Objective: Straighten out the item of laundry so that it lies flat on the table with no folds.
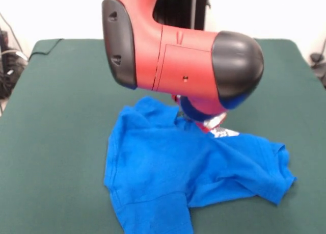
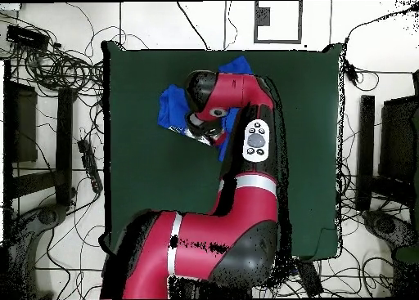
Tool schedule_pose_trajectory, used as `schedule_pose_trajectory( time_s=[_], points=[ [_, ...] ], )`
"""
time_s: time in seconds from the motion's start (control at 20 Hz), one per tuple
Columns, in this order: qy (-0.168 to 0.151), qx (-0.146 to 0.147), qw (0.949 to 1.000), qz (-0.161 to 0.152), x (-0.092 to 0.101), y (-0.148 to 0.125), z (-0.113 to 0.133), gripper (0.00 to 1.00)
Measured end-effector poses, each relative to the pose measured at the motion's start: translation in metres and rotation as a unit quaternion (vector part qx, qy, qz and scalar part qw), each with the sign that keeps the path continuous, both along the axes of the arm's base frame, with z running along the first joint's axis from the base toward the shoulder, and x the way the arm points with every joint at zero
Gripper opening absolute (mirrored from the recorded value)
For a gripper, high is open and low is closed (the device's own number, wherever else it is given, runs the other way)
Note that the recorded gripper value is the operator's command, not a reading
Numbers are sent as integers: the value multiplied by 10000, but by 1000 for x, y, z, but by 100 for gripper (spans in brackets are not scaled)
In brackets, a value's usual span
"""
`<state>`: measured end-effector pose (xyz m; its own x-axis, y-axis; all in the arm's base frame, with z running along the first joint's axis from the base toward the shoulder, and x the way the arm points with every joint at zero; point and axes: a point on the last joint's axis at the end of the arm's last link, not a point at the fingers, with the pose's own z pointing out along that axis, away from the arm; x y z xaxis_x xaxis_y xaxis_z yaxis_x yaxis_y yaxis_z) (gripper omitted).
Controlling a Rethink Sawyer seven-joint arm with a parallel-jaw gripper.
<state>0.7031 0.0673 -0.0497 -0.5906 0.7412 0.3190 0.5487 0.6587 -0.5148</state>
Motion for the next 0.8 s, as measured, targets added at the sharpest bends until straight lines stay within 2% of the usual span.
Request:
schedule_pose_trajectory(
  time_s=[0.05,0.2,0.4,0.55,0.7,0.8],
  points=[
    [204,50,9998,-53,-8,2,4,0],
    [534,130,9984,-132,-19,6,10,0],
    [1171,344,9920,-314,-36,7,16,0],
    [1434,512,9874,-424,-43,5,15,0],
    [1436,573,9870,-448,-45,4,12,0],
    [1122,550,9916,-334,-44,6,3,0]
  ],
)
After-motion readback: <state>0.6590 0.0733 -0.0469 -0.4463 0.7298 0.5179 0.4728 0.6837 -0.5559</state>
